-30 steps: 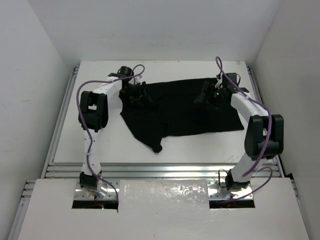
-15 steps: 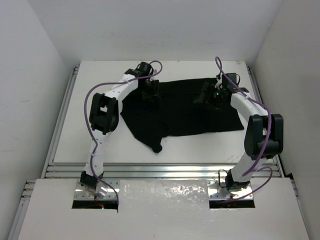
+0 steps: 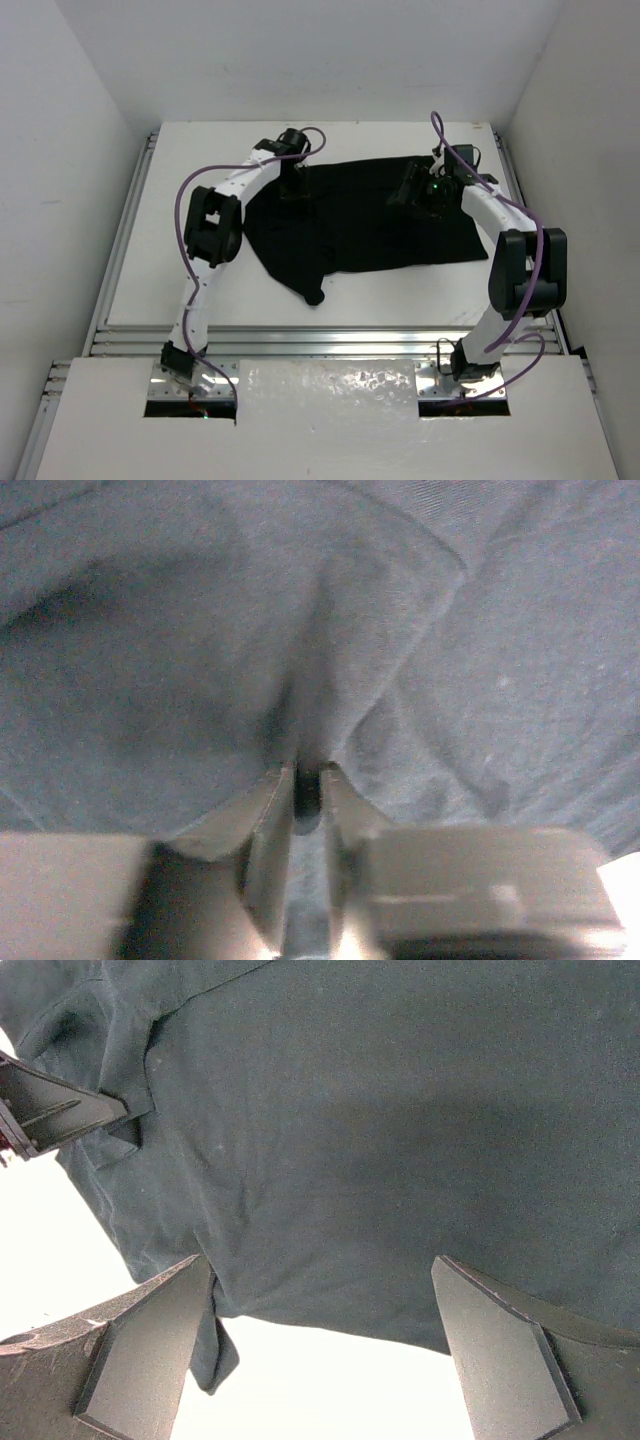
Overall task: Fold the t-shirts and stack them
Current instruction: Fold the tshirt
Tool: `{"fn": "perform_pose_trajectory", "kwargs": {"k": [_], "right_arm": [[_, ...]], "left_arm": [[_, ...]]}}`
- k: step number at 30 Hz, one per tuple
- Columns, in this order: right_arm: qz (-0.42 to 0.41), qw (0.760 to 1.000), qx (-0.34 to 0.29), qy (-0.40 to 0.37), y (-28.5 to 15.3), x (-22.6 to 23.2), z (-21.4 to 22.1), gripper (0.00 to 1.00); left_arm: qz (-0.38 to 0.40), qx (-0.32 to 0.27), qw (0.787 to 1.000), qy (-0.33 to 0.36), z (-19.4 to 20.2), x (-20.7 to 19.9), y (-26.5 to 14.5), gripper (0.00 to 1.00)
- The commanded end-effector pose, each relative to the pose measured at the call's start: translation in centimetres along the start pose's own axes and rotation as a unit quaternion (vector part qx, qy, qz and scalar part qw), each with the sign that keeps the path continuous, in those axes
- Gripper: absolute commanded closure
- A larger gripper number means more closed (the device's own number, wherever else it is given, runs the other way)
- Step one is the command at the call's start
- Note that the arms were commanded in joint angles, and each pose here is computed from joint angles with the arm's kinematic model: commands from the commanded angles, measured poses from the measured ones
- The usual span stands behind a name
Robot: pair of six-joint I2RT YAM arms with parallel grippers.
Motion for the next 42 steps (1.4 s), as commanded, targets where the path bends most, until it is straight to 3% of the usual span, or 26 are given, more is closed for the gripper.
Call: {"fn": "perform_pose_trajectory", "kwargs": {"k": [1,2,4,12,19,25,27,31,32,34,38,41,42], "right_arm": [[-0.019,0.999,-0.019,-0.018,-0.4,1.2,-1.2,0.06],[-0.019,0.999,-0.019,-0.018,-0.4,1.2,-1.2,0.06],[-0.016,1.0,-0.019,-0.018,-0.5,1.1,-1.2,0.06],[-0.013,1.0,-0.02,-0.018,-0.5,1.0,-1.1,0.06],[-0.013,1.0,-0.019,-0.018,-0.4,0.9,-1.1,0.06],[-0.019,1.0,-0.013,-0.015,0.0,0.9,-1.0,0.06],[-0.021,1.0,-0.012,-0.015,0.0,1.0,-1.0,0.06],[-0.023,1.0,-0.012,-0.016,0.1,1.1,-1.1,0.06],[-0.03,0.999,-0.009,-0.017,0.1,1.2,-1.0,0.05],[-0.04,0.999,-0.005,-0.021,0.2,1.5,-0.9,0.05],[-0.042,0.999,-0.001,-0.021,0.5,1.6,-0.8,0.05],[-0.045,0.999,0.001,-0.019,0.5,1.7,-0.8,0.05],[-0.045,0.999,0.001,-0.019,0.6,1.7,-0.8,0.06]], "left_arm": [[0.019,-0.022,1.0,0.013,-1.2,-1.1,-0.6,0.89],[0.031,-0.021,0.999,0.015,-1.2,-1.4,-0.6,0.96],[0.057,-0.026,0.998,0.018,-1.4,-2.1,-1.0,1.0],[0.237,-0.007,0.971,-0.036,-1.9,-2.1,-4.2,1.0],[0.218,0.026,0.973,-0.069,-1.0,1.4,-3.0,1.0],[0.263,0.016,0.961,-0.088,-1.6,1.8,-3.7,1.0],[0.266,0.028,0.959,-0.09,-1.3,1.8,-3.3,0.91],[0.256,0.056,0.961,-0.089,0.0,1.7,-1.5,0.83],[0.248,0.061,0.963,-0.088,0.2,1.6,-1.3,0.71],[0.213,0.055,0.972,-0.087,0.0,2.1,-1.1,0.6],[0.073,-0.045,0.995,-0.054,-3.0,3.1,-3.9,0.41],[0.007,-0.131,0.991,0.008,-5.0,0.3,-7.5,0.4],[-0.048,-0.157,0.986,0.03,-5.4,0.3,-8.1,0.4]]}}
Point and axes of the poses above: each gripper's point midway between its finger pads, its own y axis out along the fingers, its own x axis along the line the jaws close on, z = x × y, the point moved 5 cm from there along -y, back along the fingers, and after that the axes turned 3 degrees about y, right-handed, at the moved point
